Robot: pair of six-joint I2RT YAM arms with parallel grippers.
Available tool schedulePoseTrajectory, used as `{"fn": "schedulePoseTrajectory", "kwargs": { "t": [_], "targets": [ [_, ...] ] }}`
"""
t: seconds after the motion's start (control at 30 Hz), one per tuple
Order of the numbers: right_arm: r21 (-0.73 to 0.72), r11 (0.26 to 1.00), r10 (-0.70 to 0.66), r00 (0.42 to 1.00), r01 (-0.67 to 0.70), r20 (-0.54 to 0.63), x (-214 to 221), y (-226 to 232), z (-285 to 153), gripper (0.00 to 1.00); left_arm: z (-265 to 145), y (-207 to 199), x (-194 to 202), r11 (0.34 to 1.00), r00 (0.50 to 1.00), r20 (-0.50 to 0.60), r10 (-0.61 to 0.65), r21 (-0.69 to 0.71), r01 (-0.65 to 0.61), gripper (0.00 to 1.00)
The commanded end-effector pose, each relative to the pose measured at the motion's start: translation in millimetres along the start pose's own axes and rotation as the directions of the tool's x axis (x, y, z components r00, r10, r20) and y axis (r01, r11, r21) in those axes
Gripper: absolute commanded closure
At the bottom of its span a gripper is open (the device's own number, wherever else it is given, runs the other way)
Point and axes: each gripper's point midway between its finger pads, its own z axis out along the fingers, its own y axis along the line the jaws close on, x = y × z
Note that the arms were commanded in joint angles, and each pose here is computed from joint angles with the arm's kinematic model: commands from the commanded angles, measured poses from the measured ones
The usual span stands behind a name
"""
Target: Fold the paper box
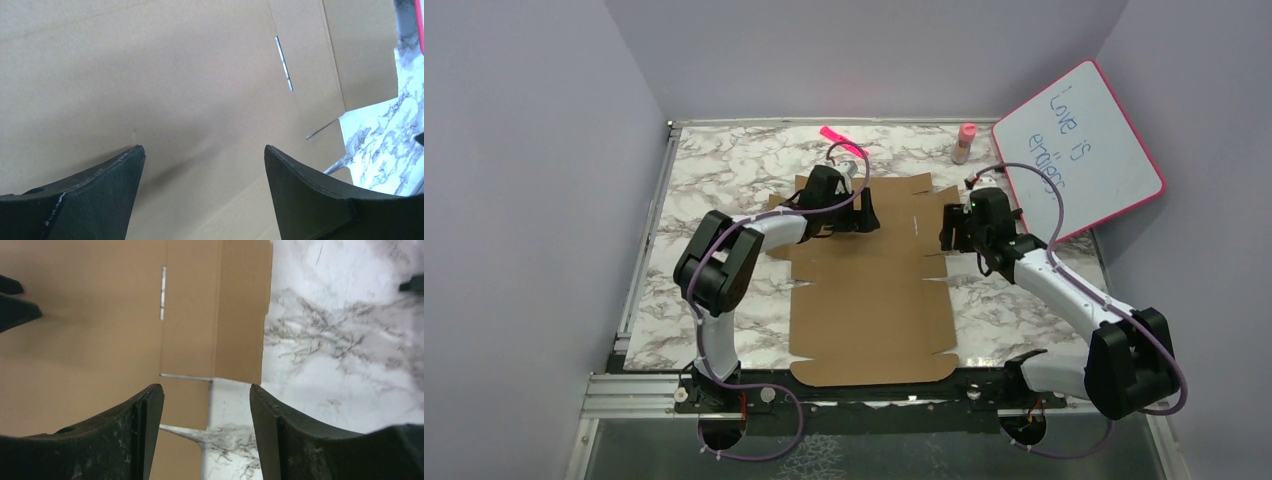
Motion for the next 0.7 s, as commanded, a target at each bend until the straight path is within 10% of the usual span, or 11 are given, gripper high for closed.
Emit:
{"fn": "schedulePoseTrajectory", "kwargs": {
  "t": [0.0, 0.67],
  "targets": [
    [-0.125, 0.984, 0.131, 0.991, -0.129, 0.002, 11, 13, 1, 0.30, -15, -17, 2, 1.000, 1.000, 0.023, -0.005, -0.013, 0.005, 0.10],
    [-0.182, 0.949, 0.220, 0.954, -0.258, -0.204, 88, 29, 24, 0.30, -7, -33, 49, 0.999, 0.997, -0.066, 0.040, -0.005, -0.040, 0.10]
  ]
}}
